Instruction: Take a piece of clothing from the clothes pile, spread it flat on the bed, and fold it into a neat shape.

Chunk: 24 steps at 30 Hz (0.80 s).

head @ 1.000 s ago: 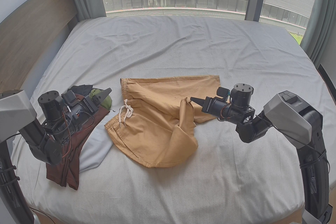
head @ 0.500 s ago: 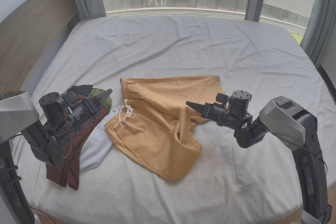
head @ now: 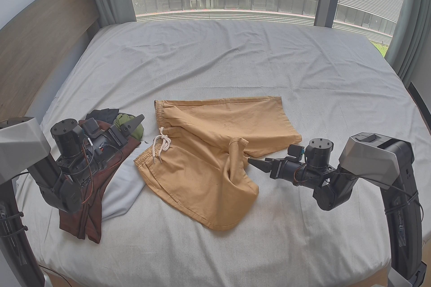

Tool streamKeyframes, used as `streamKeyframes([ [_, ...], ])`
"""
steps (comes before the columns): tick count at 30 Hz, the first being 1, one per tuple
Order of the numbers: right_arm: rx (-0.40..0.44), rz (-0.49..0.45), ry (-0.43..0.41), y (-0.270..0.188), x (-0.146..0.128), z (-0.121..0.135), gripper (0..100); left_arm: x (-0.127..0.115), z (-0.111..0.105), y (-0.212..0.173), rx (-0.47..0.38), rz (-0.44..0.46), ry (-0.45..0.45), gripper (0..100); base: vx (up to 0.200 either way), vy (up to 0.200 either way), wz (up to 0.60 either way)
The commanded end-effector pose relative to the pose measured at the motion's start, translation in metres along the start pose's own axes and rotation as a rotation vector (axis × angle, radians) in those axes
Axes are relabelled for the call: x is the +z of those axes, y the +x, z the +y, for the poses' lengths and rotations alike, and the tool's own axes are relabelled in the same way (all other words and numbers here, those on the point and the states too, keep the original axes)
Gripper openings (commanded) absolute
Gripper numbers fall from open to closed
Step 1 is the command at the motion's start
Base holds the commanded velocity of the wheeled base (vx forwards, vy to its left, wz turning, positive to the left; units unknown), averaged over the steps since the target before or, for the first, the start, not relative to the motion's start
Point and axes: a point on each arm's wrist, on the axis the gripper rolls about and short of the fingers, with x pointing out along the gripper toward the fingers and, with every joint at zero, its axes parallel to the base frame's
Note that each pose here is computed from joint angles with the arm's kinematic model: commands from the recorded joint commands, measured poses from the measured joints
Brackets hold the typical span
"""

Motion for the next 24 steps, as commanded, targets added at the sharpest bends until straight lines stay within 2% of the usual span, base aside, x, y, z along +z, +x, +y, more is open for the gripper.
streamKeyframes([
  [1,-0.016,0.037,0.014,-0.010,-0.014,-0.001,100,0.000,0.000,0.000,0.001,0.001,-0.001,100,0.000,0.000,0.00],
  [24,0.056,0.121,0.020,0.009,-0.043,0.021,100,0.001,-0.001,-0.001,-0.007,-0.011,-0.019,100,0.000,0.000,0.00],
])
